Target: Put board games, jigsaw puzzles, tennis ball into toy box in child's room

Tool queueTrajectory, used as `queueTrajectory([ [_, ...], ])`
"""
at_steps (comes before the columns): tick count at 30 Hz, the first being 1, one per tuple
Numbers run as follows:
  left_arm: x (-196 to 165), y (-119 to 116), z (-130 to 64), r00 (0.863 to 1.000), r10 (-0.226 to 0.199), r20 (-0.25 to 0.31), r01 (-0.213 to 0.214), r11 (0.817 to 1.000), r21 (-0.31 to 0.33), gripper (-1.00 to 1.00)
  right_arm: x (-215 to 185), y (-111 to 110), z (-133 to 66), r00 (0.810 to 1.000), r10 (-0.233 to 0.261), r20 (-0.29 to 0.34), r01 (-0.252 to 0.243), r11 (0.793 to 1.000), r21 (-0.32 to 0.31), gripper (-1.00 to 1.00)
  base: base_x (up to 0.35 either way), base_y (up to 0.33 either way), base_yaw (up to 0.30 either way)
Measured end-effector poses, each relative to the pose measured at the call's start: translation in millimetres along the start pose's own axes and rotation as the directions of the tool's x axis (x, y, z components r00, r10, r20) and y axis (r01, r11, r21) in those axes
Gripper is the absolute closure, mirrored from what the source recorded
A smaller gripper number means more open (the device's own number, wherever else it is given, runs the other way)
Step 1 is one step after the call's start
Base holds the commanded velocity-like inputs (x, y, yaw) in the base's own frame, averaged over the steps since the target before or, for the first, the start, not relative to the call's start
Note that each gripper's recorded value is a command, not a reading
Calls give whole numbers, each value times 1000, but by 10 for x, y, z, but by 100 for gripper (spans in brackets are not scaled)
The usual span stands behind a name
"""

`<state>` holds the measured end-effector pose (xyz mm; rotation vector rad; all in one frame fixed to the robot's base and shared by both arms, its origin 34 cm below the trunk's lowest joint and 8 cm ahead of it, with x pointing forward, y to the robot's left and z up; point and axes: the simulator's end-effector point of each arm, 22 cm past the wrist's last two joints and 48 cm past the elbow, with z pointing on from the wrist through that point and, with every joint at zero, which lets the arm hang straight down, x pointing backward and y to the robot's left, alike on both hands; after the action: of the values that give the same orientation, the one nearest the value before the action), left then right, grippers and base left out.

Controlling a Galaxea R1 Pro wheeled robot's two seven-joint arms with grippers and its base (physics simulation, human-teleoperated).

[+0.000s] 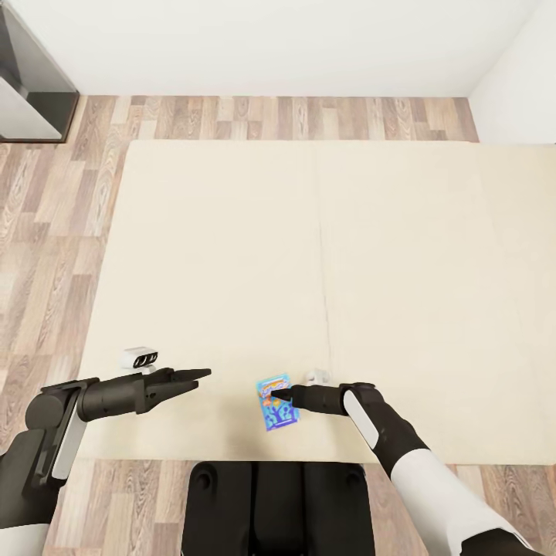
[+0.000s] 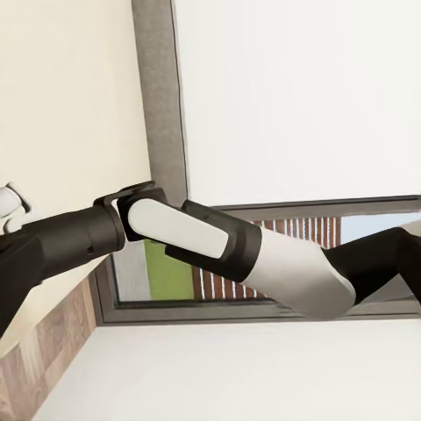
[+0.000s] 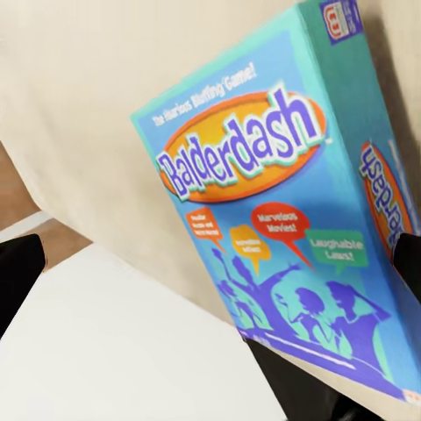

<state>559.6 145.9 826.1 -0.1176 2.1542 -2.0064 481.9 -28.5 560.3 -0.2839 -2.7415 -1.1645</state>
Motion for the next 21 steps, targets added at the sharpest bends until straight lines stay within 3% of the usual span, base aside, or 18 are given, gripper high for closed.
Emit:
queueTrajectory([
  [21, 3, -1, 4, 1000, 0, -1, 0, 1000, 1, -100, 0, 10, -4, 1000, 0, 0, 0, 1000, -7, -100, 0, 63, 0],
])
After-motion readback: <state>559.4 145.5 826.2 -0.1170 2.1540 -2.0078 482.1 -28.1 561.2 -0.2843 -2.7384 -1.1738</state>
